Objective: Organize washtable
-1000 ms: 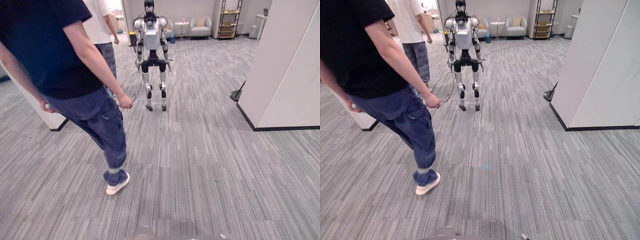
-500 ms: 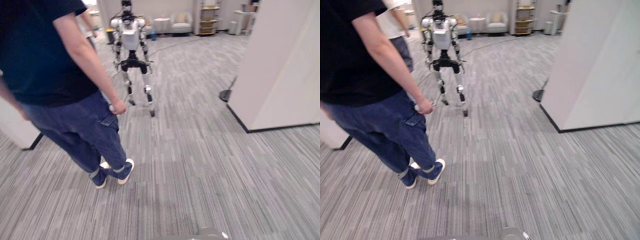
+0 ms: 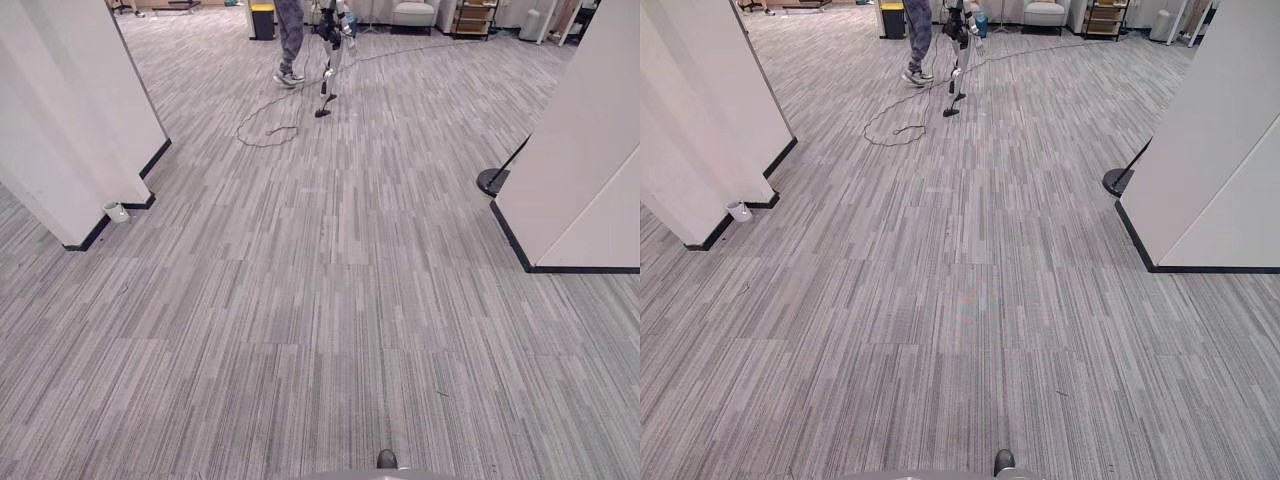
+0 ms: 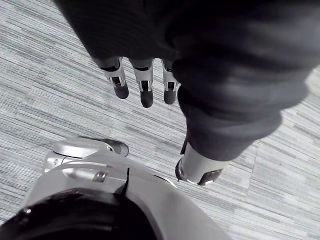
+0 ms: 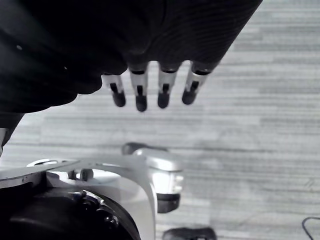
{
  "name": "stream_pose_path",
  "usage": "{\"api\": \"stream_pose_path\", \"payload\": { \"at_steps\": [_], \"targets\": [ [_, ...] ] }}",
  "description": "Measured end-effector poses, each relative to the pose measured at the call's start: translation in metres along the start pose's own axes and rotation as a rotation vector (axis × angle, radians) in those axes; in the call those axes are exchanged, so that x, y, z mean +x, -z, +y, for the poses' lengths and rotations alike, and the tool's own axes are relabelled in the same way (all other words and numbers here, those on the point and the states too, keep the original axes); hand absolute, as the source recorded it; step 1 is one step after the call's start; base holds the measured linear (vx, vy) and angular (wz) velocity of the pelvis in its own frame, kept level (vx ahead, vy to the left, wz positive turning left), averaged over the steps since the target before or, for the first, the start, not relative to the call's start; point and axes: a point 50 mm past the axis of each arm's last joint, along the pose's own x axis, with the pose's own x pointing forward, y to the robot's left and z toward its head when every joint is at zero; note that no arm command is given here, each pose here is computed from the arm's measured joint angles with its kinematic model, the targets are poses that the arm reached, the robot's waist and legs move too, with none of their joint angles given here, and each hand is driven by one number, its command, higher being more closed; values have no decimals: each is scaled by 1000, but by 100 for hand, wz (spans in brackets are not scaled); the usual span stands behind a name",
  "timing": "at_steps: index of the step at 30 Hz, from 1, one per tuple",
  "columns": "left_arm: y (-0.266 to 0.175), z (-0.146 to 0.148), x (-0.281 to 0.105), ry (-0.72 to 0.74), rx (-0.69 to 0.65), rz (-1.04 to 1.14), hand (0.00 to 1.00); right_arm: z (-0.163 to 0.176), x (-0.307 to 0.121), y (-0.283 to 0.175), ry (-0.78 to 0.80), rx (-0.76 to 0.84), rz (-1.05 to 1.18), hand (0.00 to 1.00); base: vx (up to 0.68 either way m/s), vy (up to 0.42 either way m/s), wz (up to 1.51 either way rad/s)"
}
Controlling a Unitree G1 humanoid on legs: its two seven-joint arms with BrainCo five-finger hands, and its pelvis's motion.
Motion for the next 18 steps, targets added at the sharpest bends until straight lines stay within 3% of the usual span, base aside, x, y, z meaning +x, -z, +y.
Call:
{"api": "stream_pose_path", "payload": {
  "at_steps": [18],
  "targets": [
    [3,-8,0,14,19,14,0,-10,0,-8,66,227,-54,0,59,48,9]
  ]
}}
